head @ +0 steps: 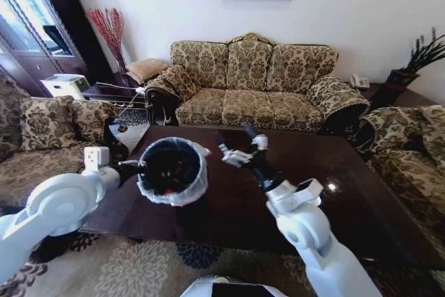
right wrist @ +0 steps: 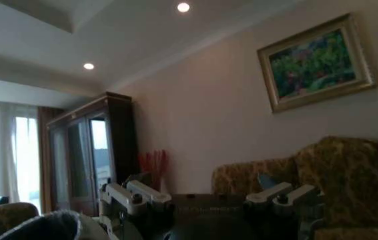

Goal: Move to the front of the table and place the trash on the table into the trash bin.

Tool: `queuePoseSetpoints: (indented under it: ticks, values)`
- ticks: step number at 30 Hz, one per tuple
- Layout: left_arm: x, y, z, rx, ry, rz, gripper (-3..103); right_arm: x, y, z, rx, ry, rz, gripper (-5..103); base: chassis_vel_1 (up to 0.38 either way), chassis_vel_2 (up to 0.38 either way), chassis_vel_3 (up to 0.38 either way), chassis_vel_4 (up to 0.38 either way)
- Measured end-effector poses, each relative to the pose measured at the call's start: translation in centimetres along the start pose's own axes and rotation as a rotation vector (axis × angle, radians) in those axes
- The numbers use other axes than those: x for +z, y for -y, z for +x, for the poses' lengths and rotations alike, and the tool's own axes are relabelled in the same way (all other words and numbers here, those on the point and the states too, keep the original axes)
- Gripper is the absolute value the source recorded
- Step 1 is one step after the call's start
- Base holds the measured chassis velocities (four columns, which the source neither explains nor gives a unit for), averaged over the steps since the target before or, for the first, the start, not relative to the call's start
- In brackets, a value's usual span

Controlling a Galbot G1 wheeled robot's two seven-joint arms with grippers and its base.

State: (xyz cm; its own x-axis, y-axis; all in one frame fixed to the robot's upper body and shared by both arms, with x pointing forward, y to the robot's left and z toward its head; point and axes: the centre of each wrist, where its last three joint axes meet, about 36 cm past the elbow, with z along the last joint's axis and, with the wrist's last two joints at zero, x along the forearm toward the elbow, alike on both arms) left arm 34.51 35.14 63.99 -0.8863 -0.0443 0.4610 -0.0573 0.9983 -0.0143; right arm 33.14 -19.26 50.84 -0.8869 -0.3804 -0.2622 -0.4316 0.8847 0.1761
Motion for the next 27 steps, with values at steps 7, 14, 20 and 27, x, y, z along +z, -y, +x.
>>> queuePoseSetpoints:
  ticks: [7, 14, 20, 27]
  values:
    - [-0.3, -1.2, -0.7, -0.059, 0.087, 0.018, 0, 5.6, 3.4, 2.8, 0.281, -0.138, -0.110, 100, 0.000, 0.000, 0.000, 0.000]
    - [0.9, -1.2, -0.7, -0.034, 0.073, 0.020, 0, 6.9, 3.4, 4.5, 0.386, -0.128, -0.132, 100, 0.000, 0.000, 0.000, 0.000]
    - [0.9, -1.0, -0.6, -0.020, 0.070, 0.018, 0, 6.5, 2.9, 4.7, 0.377, -0.124, -0.131, 100, 0.000, 0.000, 0.000, 0.000]
    - [1.0, -0.9, -0.6, -0.014, 0.065, 0.023, 0, 6.5, 2.1, 4.6, 0.370, -0.106, -0.150, 100, -0.039, -0.032, 0.052, 0.042]
